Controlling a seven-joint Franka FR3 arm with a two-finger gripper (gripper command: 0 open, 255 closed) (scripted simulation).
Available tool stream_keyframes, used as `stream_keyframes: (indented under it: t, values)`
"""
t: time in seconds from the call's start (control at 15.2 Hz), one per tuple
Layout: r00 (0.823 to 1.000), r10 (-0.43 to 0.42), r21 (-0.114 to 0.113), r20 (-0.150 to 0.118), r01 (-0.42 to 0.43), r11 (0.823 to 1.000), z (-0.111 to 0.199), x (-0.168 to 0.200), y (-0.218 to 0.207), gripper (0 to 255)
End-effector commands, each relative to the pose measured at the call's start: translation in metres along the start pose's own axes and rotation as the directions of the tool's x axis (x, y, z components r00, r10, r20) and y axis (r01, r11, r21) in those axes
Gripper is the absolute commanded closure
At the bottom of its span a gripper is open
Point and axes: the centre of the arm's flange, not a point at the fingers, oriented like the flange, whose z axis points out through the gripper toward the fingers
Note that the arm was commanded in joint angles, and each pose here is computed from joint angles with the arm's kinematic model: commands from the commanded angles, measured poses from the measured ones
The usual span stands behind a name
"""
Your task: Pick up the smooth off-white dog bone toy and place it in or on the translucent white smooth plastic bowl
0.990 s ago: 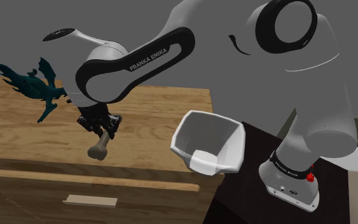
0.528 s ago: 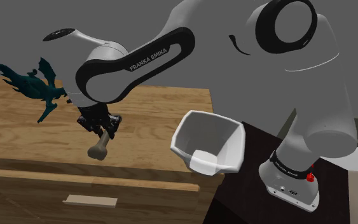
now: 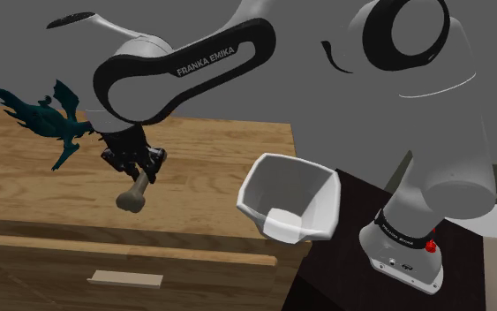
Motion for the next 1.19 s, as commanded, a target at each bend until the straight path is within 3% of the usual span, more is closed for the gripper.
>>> stream_keyframes:
  t: [0.0, 1.12]
  values:
    - [1.000, 0.000, 0.000, 0.000, 0.000, 1.000, -0.011, 0.000, 0.000, 255]
    - [1.000, 0.000, 0.000, 0.000, 0.000, 1.000, -0.100, 0.004, 0.003, 255]
